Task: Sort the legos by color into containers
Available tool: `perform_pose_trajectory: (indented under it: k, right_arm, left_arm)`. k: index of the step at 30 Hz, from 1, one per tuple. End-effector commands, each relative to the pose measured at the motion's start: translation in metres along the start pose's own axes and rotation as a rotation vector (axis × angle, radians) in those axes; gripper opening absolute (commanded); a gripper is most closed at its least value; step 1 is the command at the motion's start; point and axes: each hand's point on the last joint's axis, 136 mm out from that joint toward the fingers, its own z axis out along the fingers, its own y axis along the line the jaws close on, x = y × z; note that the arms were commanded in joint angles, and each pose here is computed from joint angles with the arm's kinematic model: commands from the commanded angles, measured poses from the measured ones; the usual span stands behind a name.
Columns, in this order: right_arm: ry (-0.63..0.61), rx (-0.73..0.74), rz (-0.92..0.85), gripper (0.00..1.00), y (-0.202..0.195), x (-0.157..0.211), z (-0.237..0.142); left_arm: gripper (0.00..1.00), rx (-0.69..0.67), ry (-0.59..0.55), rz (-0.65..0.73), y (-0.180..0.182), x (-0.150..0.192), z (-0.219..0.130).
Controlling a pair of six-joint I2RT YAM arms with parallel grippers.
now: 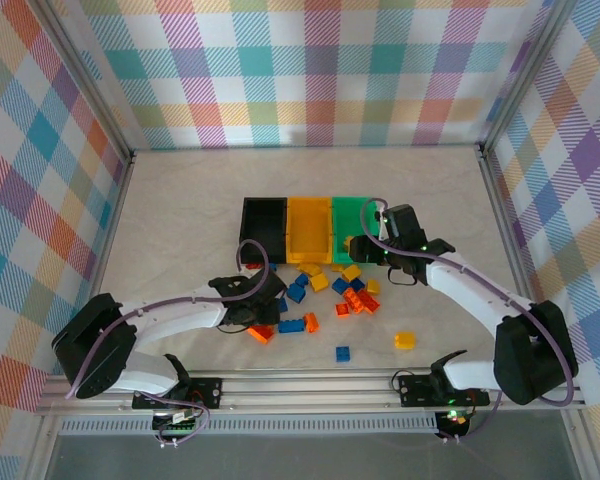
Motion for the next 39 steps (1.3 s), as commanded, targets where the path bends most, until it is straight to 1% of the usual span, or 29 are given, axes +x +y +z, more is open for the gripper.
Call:
perform_pose_trajectory:
  k: [1,4,5,7,9,12,15,17,19,21,22,24,25,27,28,32,35,39]
  right_arm:
    - [-0.029,-0.018,0.000,0.79,0.004,-0.001,-0.005]
    - [-0.031,-0.029,0.003,0.79,0.005,0.000,-0.006]
    - [-0.031,-0.030,0.002,0.79,0.005,0.001,-0.006]
    - [-0.034,-0.031,0.002,0.79,0.005,0.000,-0.006]
    - [-0.033,-0.031,0.000,0.79,0.005,0.000,-0.006]
    - [-0.034,-0.030,0.001,0.79,0.005,0.000,-0.006]
    - [-0.030,-0.030,0.001,0.79,0.004,0.002,-0.006]
    - [-0.033,-0.030,0.002,0.80,0.004,0.002,-0.008]
    - [-0.041,-0.034,0.004,0.80,0.004,0.002,-0.010]
    - [-0.046,-0.036,0.006,0.80,0.004,0.002,-0.011]
    - [-0.045,-0.036,0.006,0.80,0.004,0.002,-0.011]
    - [-0.047,-0.031,0.004,0.80,0.003,0.002,-0.011]
    - [-0.049,-0.029,0.003,0.80,0.003,0.002,-0.012]
    - [-0.054,-0.025,0.005,0.80,0.002,0.001,-0.013]
    - [-0.055,-0.024,0.004,0.80,0.002,0.001,-0.013]
    - [-0.058,-0.020,0.005,0.80,0.001,0.000,-0.013]
    - [-0.058,-0.019,0.007,0.80,0.001,0.001,-0.013]
    - [-0.059,-0.018,0.008,0.80,0.000,0.001,-0.013]
  left_arm:
    - [0.57,-0.086,-0.003,-0.035,0.028,0.012,-0.006]
    - [0.56,-0.113,-0.034,-0.069,0.048,0.016,-0.017]
    - [0.59,-0.104,-0.043,-0.076,0.050,0.017,-0.020]
    - [0.71,-0.083,-0.050,-0.083,0.051,0.018,-0.023]
    - [0.79,-0.037,-0.046,-0.076,0.041,0.015,-0.024]
    - [0.81,-0.006,-0.029,-0.052,0.025,0.012,-0.023]
    - [0.82,-0.049,0.014,-0.014,0.021,0.014,-0.015]
    - [0.87,-0.106,0.026,0.009,0.027,0.015,-0.012]
    - [0.96,-0.142,0.029,0.028,0.033,0.016,-0.009]
    - [0.97,-0.147,0.037,0.040,0.032,0.018,-0.005]
    - [0.96,-0.146,0.043,0.045,0.031,0.018,-0.003]
    - [0.91,-0.142,0.056,0.052,0.029,0.021,0.000]
    - [0.86,-0.139,0.059,0.056,0.028,0.022,0.001]
    - [0.74,-0.140,0.065,0.059,0.027,0.024,0.003]
    - [0.70,-0.138,0.067,0.059,0.026,0.024,0.003]
    - [0.61,-0.129,0.058,0.056,0.023,0.022,0.001]
    - [0.51,-0.122,0.046,0.051,0.022,0.020,-0.001]
    - [0.40,-0.123,0.042,0.048,0.022,0.019,-0.002]
